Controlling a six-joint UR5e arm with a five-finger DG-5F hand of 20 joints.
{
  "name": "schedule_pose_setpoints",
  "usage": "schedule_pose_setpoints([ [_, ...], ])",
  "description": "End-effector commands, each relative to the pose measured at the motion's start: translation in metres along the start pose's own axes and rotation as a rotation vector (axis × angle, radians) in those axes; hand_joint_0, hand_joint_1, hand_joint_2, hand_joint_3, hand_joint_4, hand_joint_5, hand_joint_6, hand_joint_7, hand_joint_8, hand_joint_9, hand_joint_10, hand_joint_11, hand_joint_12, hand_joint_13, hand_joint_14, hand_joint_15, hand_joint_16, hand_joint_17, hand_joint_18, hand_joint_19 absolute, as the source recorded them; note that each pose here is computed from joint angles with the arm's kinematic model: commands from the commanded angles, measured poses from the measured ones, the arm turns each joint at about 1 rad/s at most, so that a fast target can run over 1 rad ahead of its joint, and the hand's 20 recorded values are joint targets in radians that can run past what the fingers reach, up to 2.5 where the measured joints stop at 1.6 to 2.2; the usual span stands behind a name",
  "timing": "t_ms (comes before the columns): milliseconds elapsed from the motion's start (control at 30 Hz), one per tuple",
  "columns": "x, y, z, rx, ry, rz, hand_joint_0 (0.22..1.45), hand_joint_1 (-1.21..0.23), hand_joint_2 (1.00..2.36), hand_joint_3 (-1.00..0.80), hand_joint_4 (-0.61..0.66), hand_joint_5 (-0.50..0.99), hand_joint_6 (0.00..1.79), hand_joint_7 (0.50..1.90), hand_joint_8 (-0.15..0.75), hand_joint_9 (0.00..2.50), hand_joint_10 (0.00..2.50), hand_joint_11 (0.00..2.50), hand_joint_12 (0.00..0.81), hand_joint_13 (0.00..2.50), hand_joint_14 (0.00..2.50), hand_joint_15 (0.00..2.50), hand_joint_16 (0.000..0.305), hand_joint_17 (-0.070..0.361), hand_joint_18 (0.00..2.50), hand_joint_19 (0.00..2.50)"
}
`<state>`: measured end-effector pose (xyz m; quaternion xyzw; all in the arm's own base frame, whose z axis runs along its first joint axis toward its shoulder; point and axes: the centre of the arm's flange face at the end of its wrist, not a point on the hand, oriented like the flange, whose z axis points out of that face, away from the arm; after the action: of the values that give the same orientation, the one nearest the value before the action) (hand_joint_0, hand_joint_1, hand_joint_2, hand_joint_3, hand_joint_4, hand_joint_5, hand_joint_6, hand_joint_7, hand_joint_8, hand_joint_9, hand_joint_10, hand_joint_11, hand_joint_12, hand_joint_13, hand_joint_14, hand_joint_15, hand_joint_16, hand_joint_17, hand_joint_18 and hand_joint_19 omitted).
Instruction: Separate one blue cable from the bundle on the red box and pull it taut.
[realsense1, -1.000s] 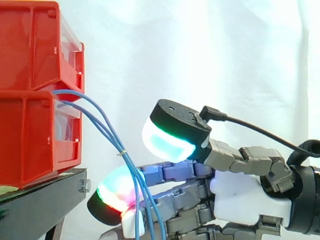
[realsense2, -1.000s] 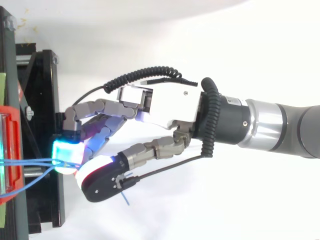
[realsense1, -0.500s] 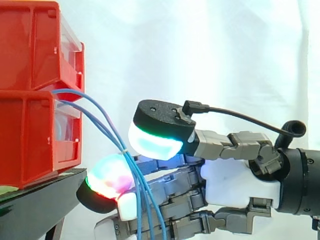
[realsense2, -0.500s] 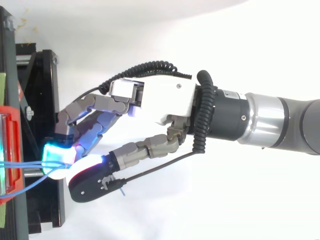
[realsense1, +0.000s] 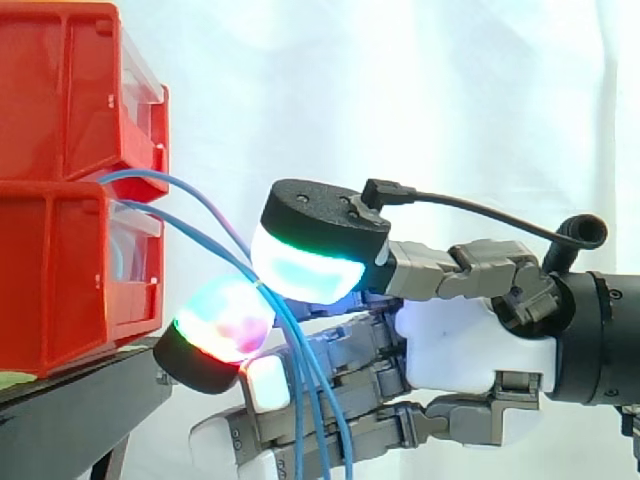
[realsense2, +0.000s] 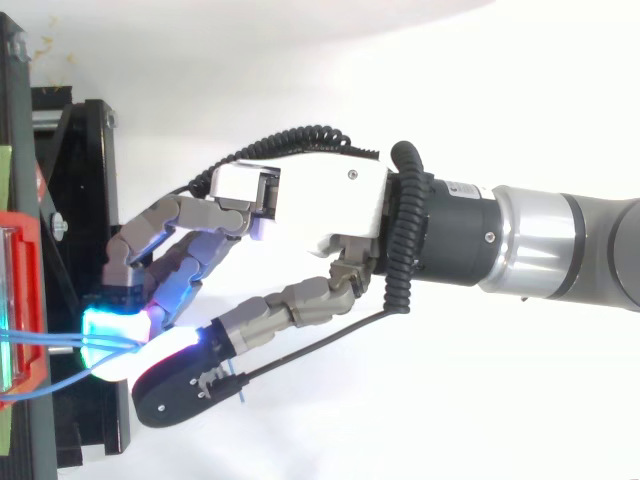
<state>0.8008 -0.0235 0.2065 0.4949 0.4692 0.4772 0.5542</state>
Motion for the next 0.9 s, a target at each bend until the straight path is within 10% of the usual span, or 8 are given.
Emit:
schedule_pose_setpoints([
  [0, 0.0, 0.0, -0.001, 0.016, 0.003, -0.002, 0.63, -0.79, 1.01, -0.44, 0.1, -0.14, 0.92, 0.83, 0.215, 1.05, 0.02, 0.55, 0.312, 0.73, 0.01, 0.32, 0.041, 0.093, 0.61, 0.4],
  [333, 0.0, 0.002, -0.003, 0.031, 0.004, -0.003, 0.59, -0.73, 1.01, -0.44, 0.11, -0.1, 0.91, 0.96, 0.202, 1.18, 0.02, 0.6, 0.307, 0.8, 0.02, 0.38, 0.04, 0.089, 0.64, 0.44],
  [633, -0.001, 0.009, -0.008, 0.068, 0.008, -0.007, 0.64, -0.86, 1.02, -0.02, -0.11, -0.1, 0.95, 1.07, 0.225, 1.17, 0.02, 0.59, 0.33, 0.86, 0.02, 0.42, 0.043, 0.098, 0.72, 0.44],
  [867, -0.004, 0.029, -0.013, 0.083, 0.009, -0.014, 0.64, -0.92, 1.0, -0.5, 0.02, -0.12, 0.91, 0.96, 0.183, 1.08, 0.02, 0.59, 0.309, 0.79, 0.02, 0.43, 0.04, 0.089, 0.67, 0.47],
])
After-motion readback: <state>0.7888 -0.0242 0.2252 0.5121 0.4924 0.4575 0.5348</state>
